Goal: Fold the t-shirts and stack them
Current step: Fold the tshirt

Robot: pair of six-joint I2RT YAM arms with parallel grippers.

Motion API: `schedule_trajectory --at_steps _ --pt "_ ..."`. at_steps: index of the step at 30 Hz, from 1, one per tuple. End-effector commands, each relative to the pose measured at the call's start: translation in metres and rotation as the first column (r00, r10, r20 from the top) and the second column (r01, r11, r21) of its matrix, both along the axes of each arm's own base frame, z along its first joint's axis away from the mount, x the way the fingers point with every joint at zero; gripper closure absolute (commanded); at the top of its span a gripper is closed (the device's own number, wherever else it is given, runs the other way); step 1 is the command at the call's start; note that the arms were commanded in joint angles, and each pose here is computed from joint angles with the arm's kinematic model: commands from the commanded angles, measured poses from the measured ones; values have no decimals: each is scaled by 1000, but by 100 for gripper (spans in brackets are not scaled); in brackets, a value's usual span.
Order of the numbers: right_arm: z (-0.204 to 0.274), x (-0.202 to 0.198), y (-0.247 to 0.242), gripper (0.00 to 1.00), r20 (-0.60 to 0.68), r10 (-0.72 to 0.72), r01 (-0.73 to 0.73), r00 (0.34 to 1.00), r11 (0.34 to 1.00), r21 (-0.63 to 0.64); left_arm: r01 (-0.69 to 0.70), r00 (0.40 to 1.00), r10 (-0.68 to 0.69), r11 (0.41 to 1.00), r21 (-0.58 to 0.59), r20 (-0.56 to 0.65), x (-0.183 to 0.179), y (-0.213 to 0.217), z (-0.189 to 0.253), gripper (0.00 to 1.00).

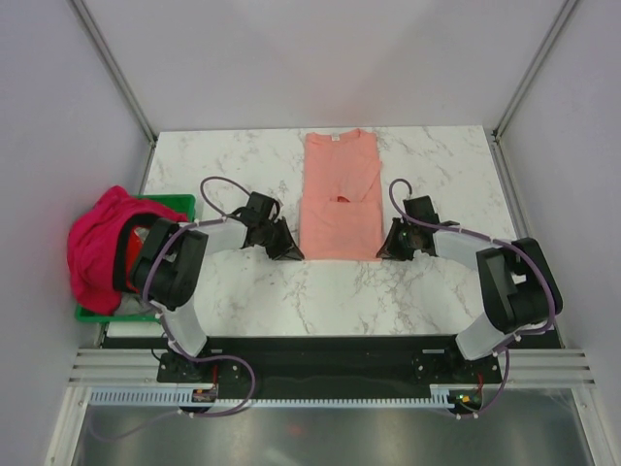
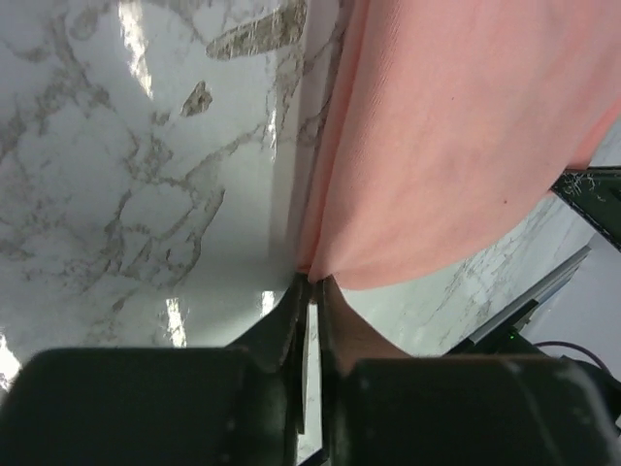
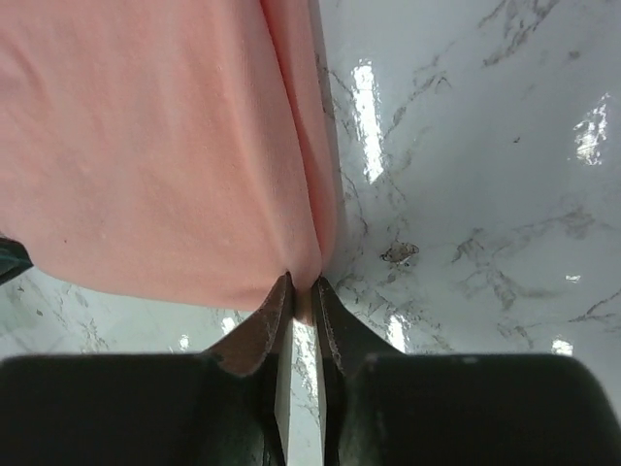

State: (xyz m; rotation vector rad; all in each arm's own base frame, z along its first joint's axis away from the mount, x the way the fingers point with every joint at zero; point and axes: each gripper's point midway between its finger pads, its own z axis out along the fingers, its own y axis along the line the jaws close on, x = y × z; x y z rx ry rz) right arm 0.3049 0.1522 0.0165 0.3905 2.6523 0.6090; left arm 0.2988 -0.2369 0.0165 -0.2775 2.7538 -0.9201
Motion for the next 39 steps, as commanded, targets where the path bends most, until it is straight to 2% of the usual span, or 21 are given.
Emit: schedule_trajectory --at_steps 1,2,5,9,11,13,15,16,20,25,30,34,39 --pt "-23 -18 -7 84 -76 2 -5 997 999 -40 -30 999 29 999 43 19 17 -1 -11 94" --pt "-23 -18 -6 86 -80 6 -9 997 999 -36 -26 999 25 999 40 24 18 -4 -10 98" --pt "-19 -17 -4 100 -77 15 -16 997 1000 -24 -26 997 24 999 34 69 25 -8 5 98" --pt "1 -20 -4 100 -43 19 -19 999 1000 -14 -10 994 3 998 56 113 11 -9 33 98" --pt "24 -30 -8 100 -14 16 -16 1000 1000 -12 7 993 -14 998 63 115 -11 -8 53 98" --pt "30 -41 -10 100 -40 19 -19 999 1000 -13 19 990 -25 999 42 137 -24 -9 73 98" --pt "60 -49 -8 100 9 11 -11 1000 999 30 36 981 -38 999 13 190 -43 -8 103 98" --pt "70 -57 -9 100 1 5 -5 1000 999 39 36 979 -37 999 11 199 -49 -6 111 98" --pt "132 -78 -10 100 119 -2 -9 993 996 84 41 977 -39 999 -6 209 -85 6 147 98" --pt "181 -94 -15 100 194 -25 1 981 993 120 29 955 -7 997 -71 297 -100 12 202 98" --pt "200 -80 -14 100 227 -23 0 974 995 101 7 945 5 999 -36 326 -87 13 214 98" --pt "198 -55 -22 100 227 -29 27 974 1000 12 3 954 -1 1000 -8 301 -71 6 208 98" --pt "201 -18 -21 100 232 -25 37 972 998 -49 -16 964 13 1000 8 265 -35 3 203 98"
